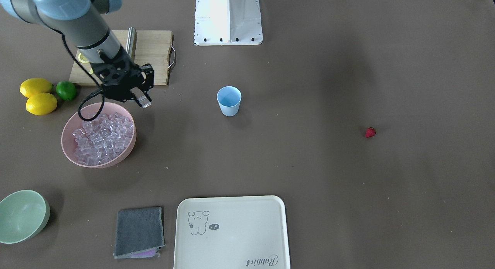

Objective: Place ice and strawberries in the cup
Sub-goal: 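Carry the ice cube with the right gripper over the blue cup and release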

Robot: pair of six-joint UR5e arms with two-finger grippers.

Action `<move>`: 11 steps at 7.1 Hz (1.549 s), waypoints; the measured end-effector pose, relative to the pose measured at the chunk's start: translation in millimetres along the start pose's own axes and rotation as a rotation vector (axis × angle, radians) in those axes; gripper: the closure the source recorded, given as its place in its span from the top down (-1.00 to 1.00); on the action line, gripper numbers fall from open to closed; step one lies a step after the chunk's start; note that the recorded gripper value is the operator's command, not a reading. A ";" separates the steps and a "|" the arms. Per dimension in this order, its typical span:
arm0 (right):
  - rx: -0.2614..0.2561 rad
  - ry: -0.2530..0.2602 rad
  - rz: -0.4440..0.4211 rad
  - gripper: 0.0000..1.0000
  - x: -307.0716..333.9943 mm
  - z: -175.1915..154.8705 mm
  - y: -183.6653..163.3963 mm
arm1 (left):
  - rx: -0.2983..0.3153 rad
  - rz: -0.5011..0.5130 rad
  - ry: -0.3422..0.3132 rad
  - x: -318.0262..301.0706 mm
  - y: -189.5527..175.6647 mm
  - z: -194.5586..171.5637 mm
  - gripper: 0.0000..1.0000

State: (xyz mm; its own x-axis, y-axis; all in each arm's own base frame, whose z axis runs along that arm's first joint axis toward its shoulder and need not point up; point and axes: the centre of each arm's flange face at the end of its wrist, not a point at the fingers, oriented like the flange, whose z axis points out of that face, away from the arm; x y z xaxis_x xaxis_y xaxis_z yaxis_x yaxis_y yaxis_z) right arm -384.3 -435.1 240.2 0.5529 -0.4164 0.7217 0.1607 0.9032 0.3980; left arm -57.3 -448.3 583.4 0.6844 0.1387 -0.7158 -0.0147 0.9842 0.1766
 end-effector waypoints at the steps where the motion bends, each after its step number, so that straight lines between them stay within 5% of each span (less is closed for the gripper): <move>1: 0.020 -0.022 0.070 -1.00 -63.6 12.5 7.1 | 0.000 0.001 0.000 0.1 -0.3 0.1 0.95; 3: 0.029 -0.046 0.163 -1.00 -146.2 39.1 16.4 | 0.002 0.004 0.000 1.5 -1.1 -0.8 0.95; 6: 0.022 -0.019 0.219 -1.00 -189.0 74.3 4.4 | 0.006 0.008 0.000 3.7 -3.8 -2.5 0.95; 7: 0.023 -0.012 0.223 -0.77 -188.4 77.7 1.6 | 0.008 0.009 0.000 4.4 -4.7 -3.1 0.95; 8: 0.024 -0.006 0.226 0.17 -186.9 79.6 -0.5 | 0.009 0.010 0.000 4.8 -5.0 -3.6 0.95; 9: 0.025 -0.001 0.235 0.62 -185.5 81.6 -3.3 | 0.010 0.010 0.000 5.1 -5.3 -4.1 0.95; 11: 0.026 0.003 0.257 0.67 -187.2 83.2 -8.3 | 0.010 0.011 0.000 5.1 -5.2 -4.1 0.95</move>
State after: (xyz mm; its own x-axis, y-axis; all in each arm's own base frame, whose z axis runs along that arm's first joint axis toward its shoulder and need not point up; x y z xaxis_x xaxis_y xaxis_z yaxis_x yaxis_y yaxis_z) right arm -557.2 -373.3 148.9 0.5749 -0.1736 0.7996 -0.0064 0.9763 0.2165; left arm -56.8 -452.2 576.0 0.6840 0.1497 -0.7139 -0.0152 0.9814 0.1913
